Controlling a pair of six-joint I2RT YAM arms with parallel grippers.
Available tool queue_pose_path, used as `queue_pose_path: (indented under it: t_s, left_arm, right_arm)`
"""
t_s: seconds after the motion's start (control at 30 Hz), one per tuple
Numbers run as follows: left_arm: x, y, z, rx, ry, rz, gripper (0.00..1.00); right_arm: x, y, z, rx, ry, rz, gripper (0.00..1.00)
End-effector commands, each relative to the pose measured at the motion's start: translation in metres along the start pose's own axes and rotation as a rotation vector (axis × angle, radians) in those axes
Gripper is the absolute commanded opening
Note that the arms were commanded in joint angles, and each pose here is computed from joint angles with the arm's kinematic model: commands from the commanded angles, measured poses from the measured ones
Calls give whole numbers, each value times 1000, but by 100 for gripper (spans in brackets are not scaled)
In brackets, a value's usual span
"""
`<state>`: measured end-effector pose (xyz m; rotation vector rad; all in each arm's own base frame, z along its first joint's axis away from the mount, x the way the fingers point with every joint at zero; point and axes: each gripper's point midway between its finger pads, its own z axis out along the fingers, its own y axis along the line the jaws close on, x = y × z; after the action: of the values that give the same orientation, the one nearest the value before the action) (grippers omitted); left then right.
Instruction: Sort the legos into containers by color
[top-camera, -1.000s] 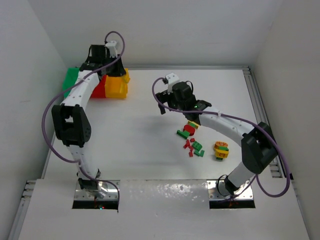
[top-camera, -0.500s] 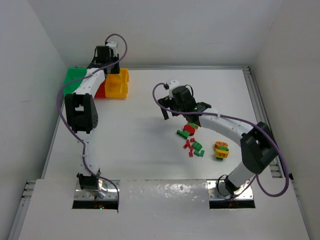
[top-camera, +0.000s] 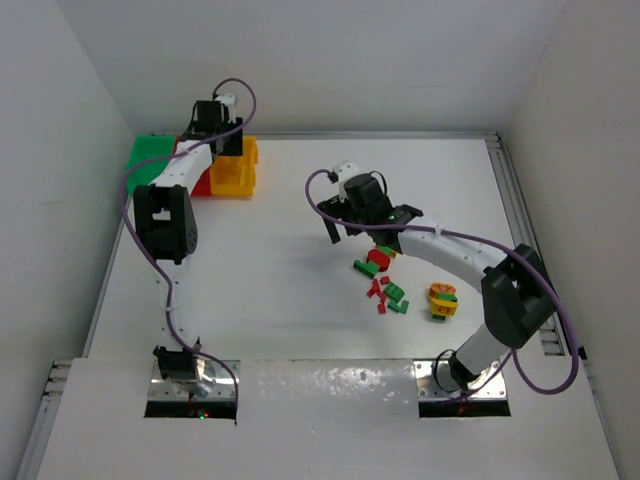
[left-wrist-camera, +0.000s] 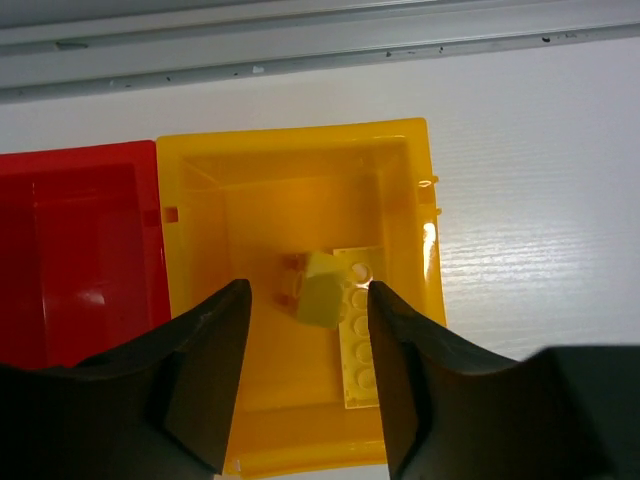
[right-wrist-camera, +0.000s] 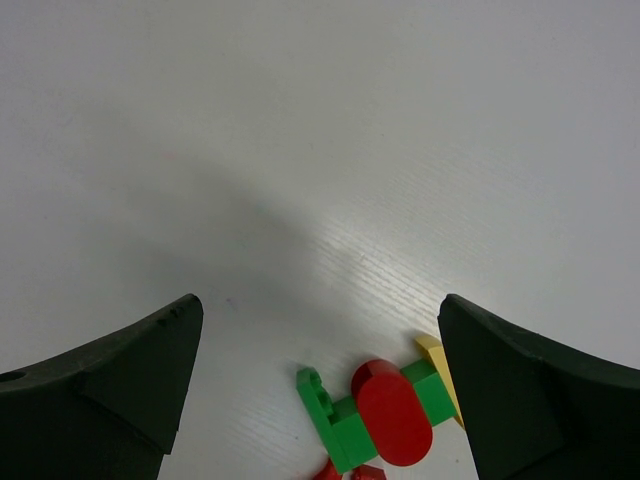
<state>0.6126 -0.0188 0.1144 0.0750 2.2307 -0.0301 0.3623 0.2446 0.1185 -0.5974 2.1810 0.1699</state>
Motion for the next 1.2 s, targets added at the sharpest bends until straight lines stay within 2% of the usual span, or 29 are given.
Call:
queue_pose_path:
  t_s: [0.0, 0.1, 0.33, 0.37, 0.43, 0.47, 0.5, 0.53, 0.57, 0.6, 0.67, 0.7, 0.73, 0.8, 0.87, 0.9, 0.93, 0.97, 1.0, 1.03, 1.13, 1.17]
  left_arm:
    - [-23, 2, -3, 3, -65, 10, 48]
    - [-39, 4, -11, -8, -100, 25, 61]
    - [-87, 2, -49, -2, -202, 33, 63]
    - [-93, 0, -56, 8, -217, 24, 63]
    - [-109, -9, -77, 50, -251, 11, 62]
    - [-114, -12, -86, 70, -262, 10, 55]
    - [-120, -21, -102, 114, -272, 13, 43]
    - [-121, -25, -109, 139, -272, 13, 31]
    - [-119, -32, -123, 171, -258, 19, 18]
    - [-117, -43, -131, 233, -248, 30, 15]
    - [-98, -58, -141, 302, -197, 72, 14]
    - [-90, -67, -157, 344, -170, 91, 15]
    - [-81, -74, -162, 362, -150, 133, 22]
    - [-56, -79, -174, 371, -91, 160, 29]
    - [-36, -83, -186, 372, -61, 183, 33]
    - [-32, -82, -190, 363, -55, 183, 34]
    - [-22, -82, -196, 360, -43, 187, 35]
    - [-19, -82, -200, 360, -40, 189, 35]
    - [-17, -83, -204, 360, -37, 193, 36]
    - [-10, -83, -205, 362, -24, 194, 36]
    - [-5, -88, -215, 377, -10, 194, 37]
    - [-5, -90, -218, 384, -13, 195, 37]
  right_arm:
    - [-20, -7, -13, 20, -63, 1, 99]
    - [-23, -7, -16, 18, -69, 3, 99]
    - [-32, -20, -32, 90, -62, 39, 99]
    - [-28, -22, -33, 104, -45, 48, 92]
    - [-16, -30, -39, 135, 19, 48, 66]
    - [-6, -33, -44, 147, 59, 63, 35]
    - [-2, -36, -47, 159, 77, 78, 22]
    - [7, -40, -50, 179, 99, 90, 14]
    - [12, -44, -58, 191, 111, 123, 12]
    - [23, -46, -61, 201, 135, 135, 19]
    - [36, -51, -69, 212, 166, 162, 50]
    - [46, -49, -73, 200, 185, 155, 76]
    - [52, -48, -75, 187, 204, 152, 81]
    - [75, -46, -78, 179, 281, 138, 83]
    - [89, -42, -81, 165, 326, 146, 37]
    - [96, -42, -83, 169, 341, 153, 18]
    - [104, -43, -84, 181, 355, 167, 9]
    - [106, -44, -86, 194, 357, 170, 14]
    - [104, -48, -91, 210, 343, 180, 29]
    - [106, -51, -94, 232, 343, 190, 55]
    - [122, -76, -118, 390, 420, 186, 79]
    - [123, -86, -125, 454, 430, 194, 84]
